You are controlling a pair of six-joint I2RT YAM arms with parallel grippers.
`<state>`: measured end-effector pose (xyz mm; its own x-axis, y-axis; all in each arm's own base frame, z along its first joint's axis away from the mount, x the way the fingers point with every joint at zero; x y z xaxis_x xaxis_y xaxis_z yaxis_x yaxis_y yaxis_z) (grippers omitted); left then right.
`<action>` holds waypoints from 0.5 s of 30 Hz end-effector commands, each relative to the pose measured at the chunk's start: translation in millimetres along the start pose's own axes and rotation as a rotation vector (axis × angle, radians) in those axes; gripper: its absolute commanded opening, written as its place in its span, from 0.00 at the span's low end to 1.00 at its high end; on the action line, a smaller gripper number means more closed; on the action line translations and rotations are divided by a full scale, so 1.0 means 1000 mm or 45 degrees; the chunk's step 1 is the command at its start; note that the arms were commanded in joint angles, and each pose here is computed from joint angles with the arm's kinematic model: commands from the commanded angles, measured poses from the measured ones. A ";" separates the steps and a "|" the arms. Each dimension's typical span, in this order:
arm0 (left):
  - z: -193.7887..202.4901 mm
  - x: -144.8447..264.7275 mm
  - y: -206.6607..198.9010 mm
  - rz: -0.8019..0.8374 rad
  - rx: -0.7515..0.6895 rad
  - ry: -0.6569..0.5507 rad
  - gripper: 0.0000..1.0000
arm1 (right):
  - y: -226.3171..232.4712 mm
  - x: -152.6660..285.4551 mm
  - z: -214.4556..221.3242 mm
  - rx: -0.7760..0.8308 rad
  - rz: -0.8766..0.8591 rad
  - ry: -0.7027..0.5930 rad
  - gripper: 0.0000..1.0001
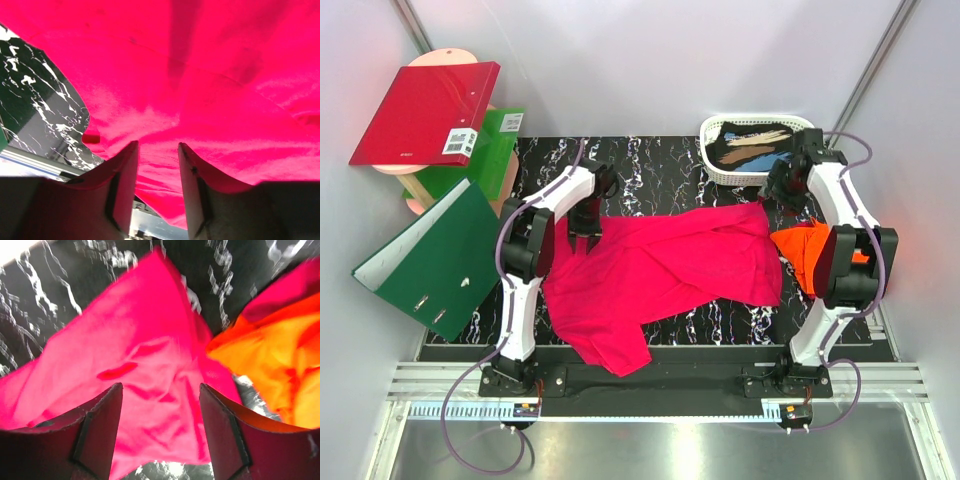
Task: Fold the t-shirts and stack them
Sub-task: Fold the flattened tshirt in 1/3 of the way
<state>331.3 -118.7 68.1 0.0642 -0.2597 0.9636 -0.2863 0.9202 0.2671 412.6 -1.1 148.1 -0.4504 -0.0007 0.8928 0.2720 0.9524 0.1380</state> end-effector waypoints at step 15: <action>0.033 0.018 0.031 -0.092 -0.081 0.115 0.45 | -0.006 -0.063 0.027 -0.473 -0.382 0.186 0.61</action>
<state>320.5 -116.3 61.5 0.1000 -0.2704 0.9576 -0.2524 0.9240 0.2872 383.8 -0.5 63.2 -0.3426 -0.3121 0.8861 0.4829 0.7506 0.4511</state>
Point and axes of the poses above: each gripper's point midway between its finger pads, its own x axis back along the fingers, its own y axis along the line the jaws close on, z = x × y, the point moved 2 cm from there along x, back along the fingers, and after that the axes turned 10 degrees about x, right-handed, at the moved point
